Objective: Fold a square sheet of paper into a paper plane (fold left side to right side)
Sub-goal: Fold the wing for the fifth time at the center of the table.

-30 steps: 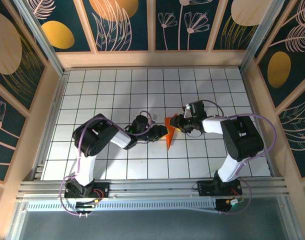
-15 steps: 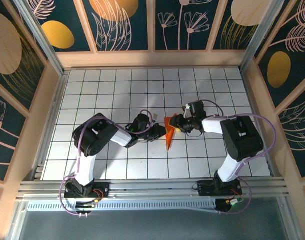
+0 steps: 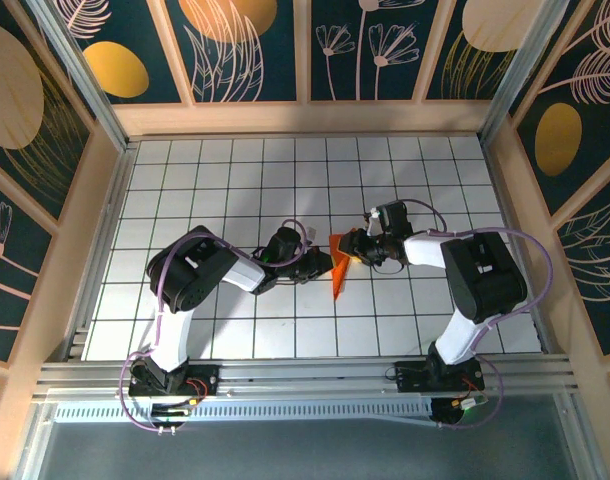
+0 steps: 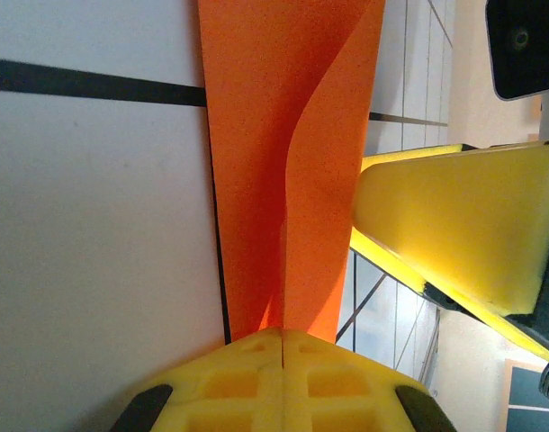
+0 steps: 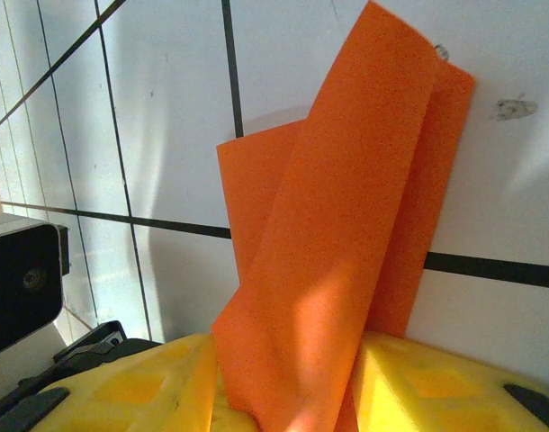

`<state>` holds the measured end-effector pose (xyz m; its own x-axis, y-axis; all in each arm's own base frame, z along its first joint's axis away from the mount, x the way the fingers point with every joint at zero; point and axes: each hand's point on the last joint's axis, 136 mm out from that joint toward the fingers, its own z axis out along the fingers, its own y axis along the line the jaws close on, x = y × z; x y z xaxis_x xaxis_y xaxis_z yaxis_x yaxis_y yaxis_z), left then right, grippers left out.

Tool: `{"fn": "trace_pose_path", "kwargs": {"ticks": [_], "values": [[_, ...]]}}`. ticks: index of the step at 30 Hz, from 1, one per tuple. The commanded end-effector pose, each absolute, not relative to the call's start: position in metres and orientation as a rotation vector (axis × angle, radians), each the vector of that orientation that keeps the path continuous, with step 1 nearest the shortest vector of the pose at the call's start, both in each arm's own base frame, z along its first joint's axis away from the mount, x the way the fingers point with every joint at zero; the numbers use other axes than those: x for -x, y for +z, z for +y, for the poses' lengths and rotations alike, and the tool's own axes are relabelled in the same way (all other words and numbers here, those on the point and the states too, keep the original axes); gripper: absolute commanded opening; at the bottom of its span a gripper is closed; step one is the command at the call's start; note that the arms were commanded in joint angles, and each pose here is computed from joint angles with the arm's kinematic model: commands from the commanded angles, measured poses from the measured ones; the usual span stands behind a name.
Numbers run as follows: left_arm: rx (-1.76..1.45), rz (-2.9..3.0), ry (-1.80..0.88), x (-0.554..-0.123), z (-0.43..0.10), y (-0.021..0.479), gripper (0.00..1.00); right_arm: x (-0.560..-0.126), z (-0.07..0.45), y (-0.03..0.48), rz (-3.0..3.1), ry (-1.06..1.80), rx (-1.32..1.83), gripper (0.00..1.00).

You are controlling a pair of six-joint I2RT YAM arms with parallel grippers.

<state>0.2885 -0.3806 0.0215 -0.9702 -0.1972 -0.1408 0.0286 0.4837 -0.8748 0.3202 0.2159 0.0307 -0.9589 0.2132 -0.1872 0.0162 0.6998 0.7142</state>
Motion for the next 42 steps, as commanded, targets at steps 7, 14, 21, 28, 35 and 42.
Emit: {"fn": "trace_pose_path", "kwargs": {"ticks": [7,14,21,28,35,42], "values": [[0.174,2.523,-1.444,-0.284,-0.368,0.011,0.0,-0.32,0.217,0.022,2.667,1.079,-0.186,0.44],[0.165,2.498,-1.491,-0.278,-0.369,0.017,0.0,-0.319,0.217,0.018,2.68,1.073,-0.183,0.44],[0.157,2.51,-1.479,-0.278,-0.373,0.015,0.0,-0.319,0.218,0.018,2.683,1.076,-0.176,0.44],[0.134,2.519,-1.481,-0.276,-0.378,0.016,0.0,-0.32,0.219,0.021,2.673,1.084,-0.173,0.44],[0.128,2.53,-1.455,-0.275,-0.379,0.015,0.0,-0.32,0.219,0.02,2.676,1.08,-0.174,0.44],[0.15,2.554,-1.412,-0.277,-0.376,0.007,0.0,-0.321,0.22,0.023,2.67,1.085,-0.171,0.44]]}}
